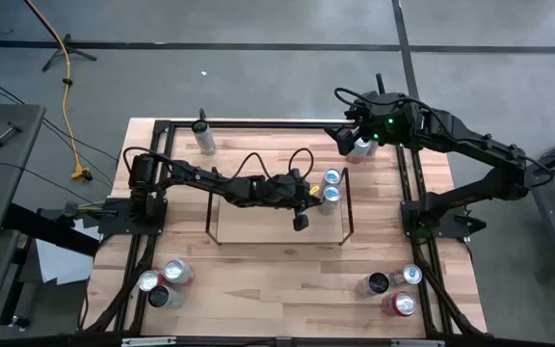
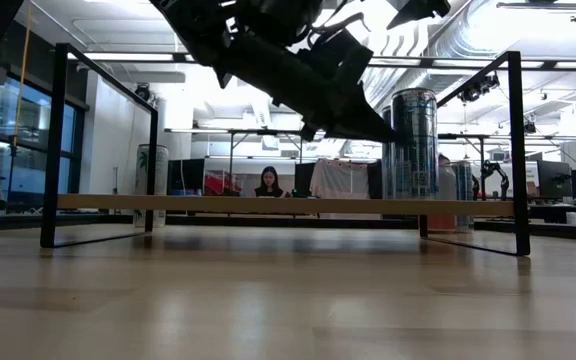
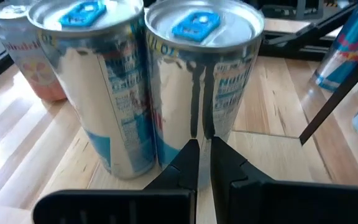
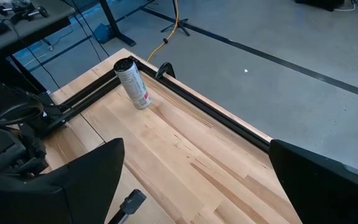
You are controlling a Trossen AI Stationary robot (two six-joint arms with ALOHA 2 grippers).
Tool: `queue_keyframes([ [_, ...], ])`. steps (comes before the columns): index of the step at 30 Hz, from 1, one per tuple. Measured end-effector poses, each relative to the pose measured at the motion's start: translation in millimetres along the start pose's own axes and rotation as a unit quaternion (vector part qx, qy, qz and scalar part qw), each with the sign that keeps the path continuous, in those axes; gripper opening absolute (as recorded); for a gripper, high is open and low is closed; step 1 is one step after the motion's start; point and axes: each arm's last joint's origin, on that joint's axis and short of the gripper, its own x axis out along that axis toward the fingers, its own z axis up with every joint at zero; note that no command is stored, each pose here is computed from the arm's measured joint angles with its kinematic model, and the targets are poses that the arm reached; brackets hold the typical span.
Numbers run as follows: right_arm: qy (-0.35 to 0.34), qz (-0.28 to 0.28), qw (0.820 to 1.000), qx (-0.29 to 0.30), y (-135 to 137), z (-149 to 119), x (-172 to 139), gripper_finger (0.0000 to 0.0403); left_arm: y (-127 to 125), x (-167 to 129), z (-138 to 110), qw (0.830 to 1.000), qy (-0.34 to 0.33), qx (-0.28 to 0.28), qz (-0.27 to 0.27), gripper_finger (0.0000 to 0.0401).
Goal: Place canned beverage on shelf
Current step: Put the blue soda can aligned with the other blue soda can on the shelf
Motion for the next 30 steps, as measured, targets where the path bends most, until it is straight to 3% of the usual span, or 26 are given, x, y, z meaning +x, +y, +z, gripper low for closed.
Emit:
queue_keyframes([
  [13, 0.000, 0.000, 1.000, 0.000, 0, 0, 0, 0.0387, 1, 0, 4, 1.000, -0.020, -0.003, 0.000, 0.0000],
  [20, 0.001, 0.003, 1.000, 0.000, 0, 0, 0, 0.0387, 3, -2, 1, 1.000, 0.004, 0.002, 0.004, 0.0000],
  [26, 0.002, 0.004, 1.000, -0.006, 0, 0, 0, 0.0387, 10, -31, 20, 0.999, 0.041, 0.000, 0.013, 0.0000],
  [30, 0.001, 0.004, 1.000, -0.009, 0, 0, 0, 0.0387, 19, -67, 42, 0.998, 0.055, 0.002, 0.021, 0.0000],
])
